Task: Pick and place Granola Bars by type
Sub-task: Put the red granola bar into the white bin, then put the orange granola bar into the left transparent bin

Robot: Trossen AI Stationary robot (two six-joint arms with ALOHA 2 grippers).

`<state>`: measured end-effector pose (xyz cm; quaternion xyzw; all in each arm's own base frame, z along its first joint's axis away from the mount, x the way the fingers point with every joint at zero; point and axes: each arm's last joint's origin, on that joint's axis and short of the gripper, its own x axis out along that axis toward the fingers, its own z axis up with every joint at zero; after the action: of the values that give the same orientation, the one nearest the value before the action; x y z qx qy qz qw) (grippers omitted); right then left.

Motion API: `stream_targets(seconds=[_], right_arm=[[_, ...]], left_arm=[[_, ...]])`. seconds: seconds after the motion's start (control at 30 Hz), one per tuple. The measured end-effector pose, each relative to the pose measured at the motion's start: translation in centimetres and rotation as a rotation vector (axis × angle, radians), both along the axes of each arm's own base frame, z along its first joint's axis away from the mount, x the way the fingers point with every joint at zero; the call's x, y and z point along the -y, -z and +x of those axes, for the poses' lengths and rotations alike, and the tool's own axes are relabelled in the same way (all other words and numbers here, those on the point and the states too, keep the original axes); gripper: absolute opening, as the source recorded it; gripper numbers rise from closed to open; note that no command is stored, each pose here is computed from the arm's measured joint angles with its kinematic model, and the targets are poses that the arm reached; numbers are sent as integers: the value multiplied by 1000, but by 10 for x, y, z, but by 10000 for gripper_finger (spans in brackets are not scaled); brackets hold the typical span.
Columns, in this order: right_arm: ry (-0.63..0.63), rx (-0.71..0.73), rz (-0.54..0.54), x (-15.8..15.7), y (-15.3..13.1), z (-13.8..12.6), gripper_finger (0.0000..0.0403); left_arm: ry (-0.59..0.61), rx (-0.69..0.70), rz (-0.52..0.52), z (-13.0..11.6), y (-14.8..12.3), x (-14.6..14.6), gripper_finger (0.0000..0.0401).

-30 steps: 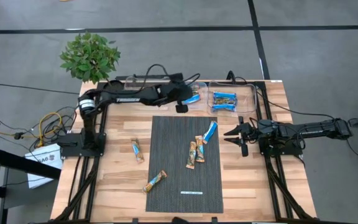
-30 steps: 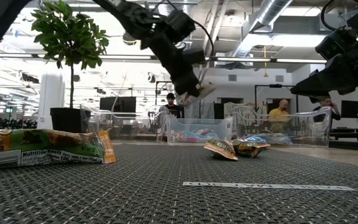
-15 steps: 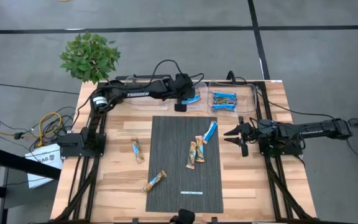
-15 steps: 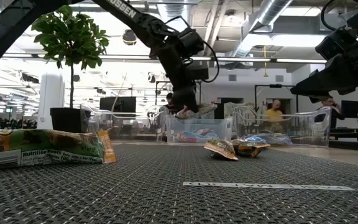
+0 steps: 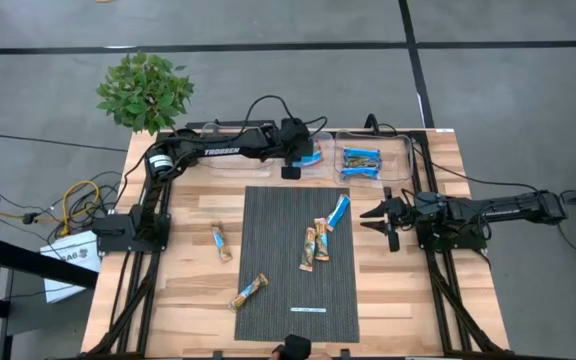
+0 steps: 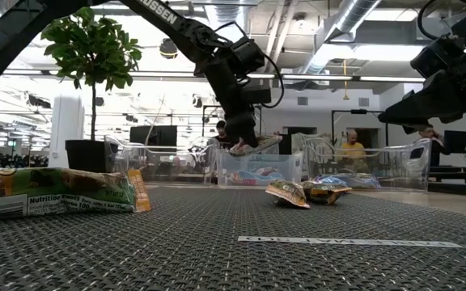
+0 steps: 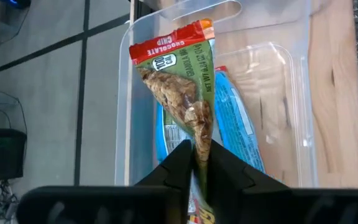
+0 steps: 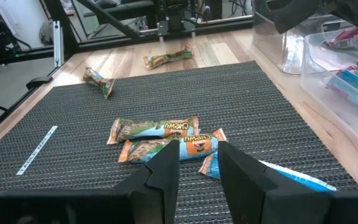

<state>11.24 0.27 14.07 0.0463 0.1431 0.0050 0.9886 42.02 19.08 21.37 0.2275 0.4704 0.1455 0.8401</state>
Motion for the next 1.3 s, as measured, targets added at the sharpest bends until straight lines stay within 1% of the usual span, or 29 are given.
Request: stream_targets(seconds=[0.2,0.37,0.6,0.8,0.97,1.1,1.3], right_arm=[[0,0,0,0,0,0,102],[0,0,0,0,0,0,102],[0,0,0,0,0,0,102],[0,0,0,0,0,0,102],[0,0,0,0,0,0,102],[0,0,0,0,0,0,102],[1,0,0,0,0,0,102]], left_arm=[[-1,1,-1,0,0,0,95],[-1,0,0,0,0,0,118],[-7,-5,-5,0,1,1,120],[-24,-19,37,3,-1,10,120],[-26,-9,68,8,-8,27,120],[-20,20,51,11,-15,43,120],[7,-1,41,11,-21,68,120]])
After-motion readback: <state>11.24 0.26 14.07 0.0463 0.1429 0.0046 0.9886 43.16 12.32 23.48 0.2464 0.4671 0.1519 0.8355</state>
